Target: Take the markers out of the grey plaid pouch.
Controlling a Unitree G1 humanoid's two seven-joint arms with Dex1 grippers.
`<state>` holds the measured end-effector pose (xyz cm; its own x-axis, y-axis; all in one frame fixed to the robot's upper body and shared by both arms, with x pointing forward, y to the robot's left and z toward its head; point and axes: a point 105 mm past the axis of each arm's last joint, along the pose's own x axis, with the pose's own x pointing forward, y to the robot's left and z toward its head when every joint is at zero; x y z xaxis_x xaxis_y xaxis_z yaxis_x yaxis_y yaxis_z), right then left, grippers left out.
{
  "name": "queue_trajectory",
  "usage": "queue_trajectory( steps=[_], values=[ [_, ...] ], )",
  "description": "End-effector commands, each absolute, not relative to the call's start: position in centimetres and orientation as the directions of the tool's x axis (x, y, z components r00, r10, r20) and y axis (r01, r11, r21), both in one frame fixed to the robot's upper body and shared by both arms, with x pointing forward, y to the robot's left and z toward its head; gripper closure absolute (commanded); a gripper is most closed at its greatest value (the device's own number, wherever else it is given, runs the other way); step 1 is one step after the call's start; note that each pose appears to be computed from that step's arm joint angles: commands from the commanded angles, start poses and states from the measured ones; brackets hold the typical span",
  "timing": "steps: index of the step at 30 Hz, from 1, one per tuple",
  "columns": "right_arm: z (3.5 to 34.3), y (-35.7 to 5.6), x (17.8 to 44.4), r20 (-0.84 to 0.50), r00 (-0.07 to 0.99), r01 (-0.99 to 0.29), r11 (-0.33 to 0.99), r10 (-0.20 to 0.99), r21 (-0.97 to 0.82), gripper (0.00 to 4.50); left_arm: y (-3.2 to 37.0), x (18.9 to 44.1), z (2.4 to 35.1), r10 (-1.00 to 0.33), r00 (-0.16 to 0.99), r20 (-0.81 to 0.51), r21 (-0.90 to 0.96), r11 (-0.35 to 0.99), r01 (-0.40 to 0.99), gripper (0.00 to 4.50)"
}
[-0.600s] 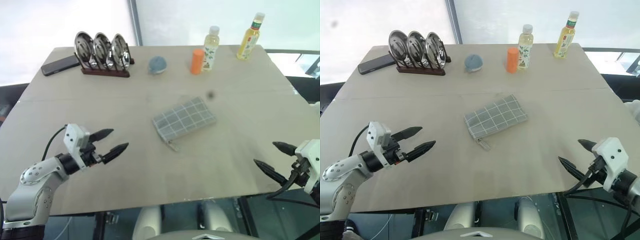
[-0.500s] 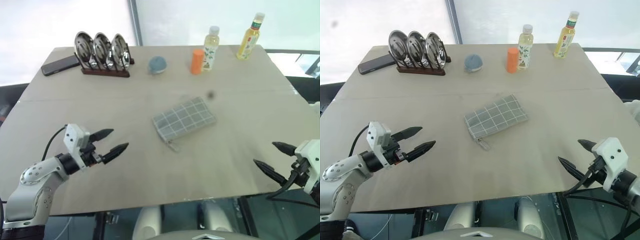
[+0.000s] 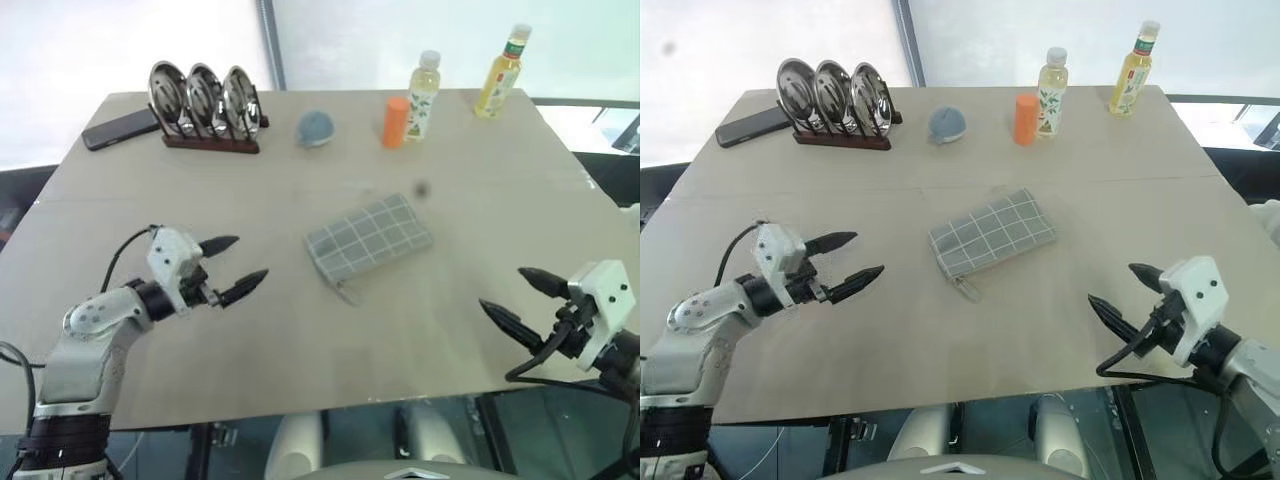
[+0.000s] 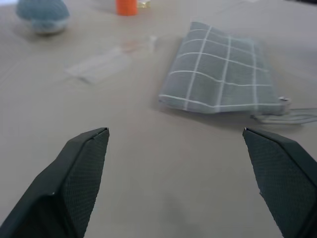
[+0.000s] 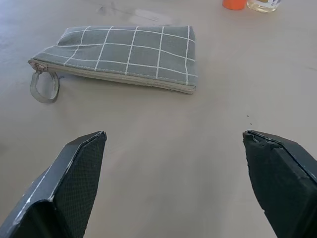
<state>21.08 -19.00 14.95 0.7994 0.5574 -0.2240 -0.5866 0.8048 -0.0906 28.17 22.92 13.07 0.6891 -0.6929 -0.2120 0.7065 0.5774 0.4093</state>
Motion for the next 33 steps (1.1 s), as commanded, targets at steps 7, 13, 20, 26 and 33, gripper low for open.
queue_trajectory(
  steps=[7,13,20,26,33],
  values=[
    [15.4,-16.2,20.8,-0.155,0.784,-0.617,0.782,0.601,-0.088,0.00,20.6,31.6,12.1,-0.765,0.576,-0.288,0.867,0.048,0.497,0.03],
    [15.6,-14.8,19.2,-0.131,0.759,-0.650,0.756,0.638,-0.078,0.00,17.2,33.5,11.6,-0.827,0.487,-0.281,0.897,-0.045,0.440,0.03],
    [15.5,-13.7,16.7,-0.129,0.719,-0.694,0.716,0.683,-0.073,0.00,14.2,33.4,11.6,-0.888,0.365,-0.278,0.904,-0.114,0.411,0.03],
    [14.9,-14.1,16.6,-0.150,0.761,-0.648,0.753,0.632,-0.114,0.00,12.1,33.3,11.4,-0.912,0.316,-0.263,0.919,-0.137,0.370,0.03],
    [14.9,-14.6,17.0,-0.139,0.798,-0.602,0.786,0.587,-0.138,0.00,10.5,33.6,11.0,-0.919,0.298,-0.258,0.922,-0.143,0.359,2.71]
  ],
)
